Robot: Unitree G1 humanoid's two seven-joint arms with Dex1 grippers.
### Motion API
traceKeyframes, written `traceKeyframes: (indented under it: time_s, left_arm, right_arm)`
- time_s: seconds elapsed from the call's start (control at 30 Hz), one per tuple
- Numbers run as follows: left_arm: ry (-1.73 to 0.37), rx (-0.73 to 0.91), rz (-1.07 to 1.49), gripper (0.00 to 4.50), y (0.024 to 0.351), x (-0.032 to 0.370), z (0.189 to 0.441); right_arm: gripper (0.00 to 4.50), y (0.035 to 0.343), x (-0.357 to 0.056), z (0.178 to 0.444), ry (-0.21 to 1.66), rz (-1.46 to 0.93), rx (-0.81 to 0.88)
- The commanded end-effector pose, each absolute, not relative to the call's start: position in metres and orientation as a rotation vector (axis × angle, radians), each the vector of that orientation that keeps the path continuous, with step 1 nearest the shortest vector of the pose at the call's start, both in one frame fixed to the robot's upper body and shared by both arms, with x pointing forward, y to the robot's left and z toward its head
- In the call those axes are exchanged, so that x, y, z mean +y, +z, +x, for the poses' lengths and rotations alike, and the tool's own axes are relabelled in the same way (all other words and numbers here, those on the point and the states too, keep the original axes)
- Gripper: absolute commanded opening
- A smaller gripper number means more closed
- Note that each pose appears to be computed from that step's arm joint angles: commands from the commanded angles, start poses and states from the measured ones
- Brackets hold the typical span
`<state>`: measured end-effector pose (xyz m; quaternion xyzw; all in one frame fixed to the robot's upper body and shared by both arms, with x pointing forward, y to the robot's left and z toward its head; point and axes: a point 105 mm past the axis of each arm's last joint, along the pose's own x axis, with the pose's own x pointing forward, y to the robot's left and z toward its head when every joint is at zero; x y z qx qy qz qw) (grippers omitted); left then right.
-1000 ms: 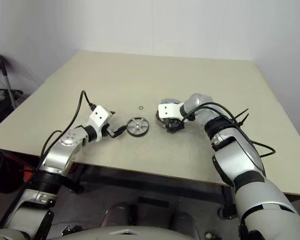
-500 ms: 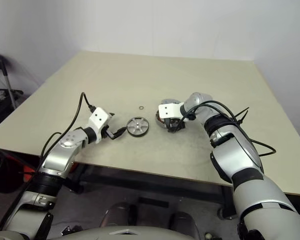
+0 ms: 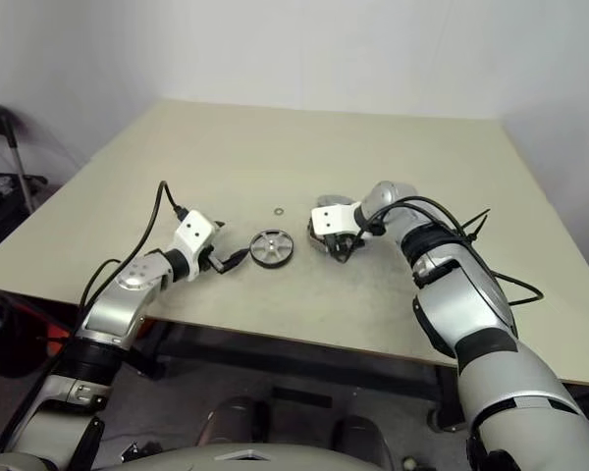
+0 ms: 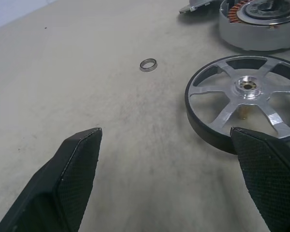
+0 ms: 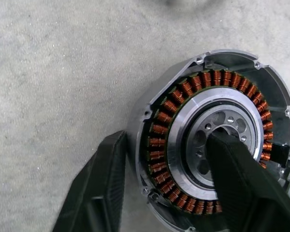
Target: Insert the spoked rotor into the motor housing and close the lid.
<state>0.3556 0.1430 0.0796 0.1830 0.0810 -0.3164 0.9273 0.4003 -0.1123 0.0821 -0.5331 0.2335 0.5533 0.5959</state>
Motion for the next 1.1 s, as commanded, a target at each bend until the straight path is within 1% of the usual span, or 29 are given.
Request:
traceKeyframes:
  time_s: [0.03, 0.23, 0.57, 0.73, 0.93, 1.1]
  left_arm:
    - [-0.638, 0.104, 0.395, 4.5, 0.097, 0.141, 0.359]
    - [-0.629, 0.107, 0.392, 4.5, 0.096, 0.143, 0.357]
    - [-0.638, 0.112, 0.385, 4.5, 0.093, 0.139, 0.359]
    - [-0.649, 0.111, 0.382, 4.5, 0.093, 0.135, 0.36]
    - [-0.662, 0.114, 0.383, 4.5, 0.092, 0.133, 0.36]
    - [-0.668, 0.113, 0.385, 4.5, 0.093, 0.132, 0.362]
  right_arm:
    - [2.04, 0.074, -0.13, 0.401, 1.25, -1.263, 0.651]
    - [2.04, 0.08, -0.138, 0.406, 1.199, -1.248, 0.668]
    - [2.04, 0.08, -0.157, 0.389, 1.278, -1.217, 0.708]
    - [2.04, 0.077, -0.161, 0.373, 1.326, -1.208, 0.715]
    - [2.04, 0.069, -0.16, 0.344, 1.381, -1.196, 0.73]
    - [2.04, 0.06, -0.157, 0.334, 1.379, -1.179, 0.74]
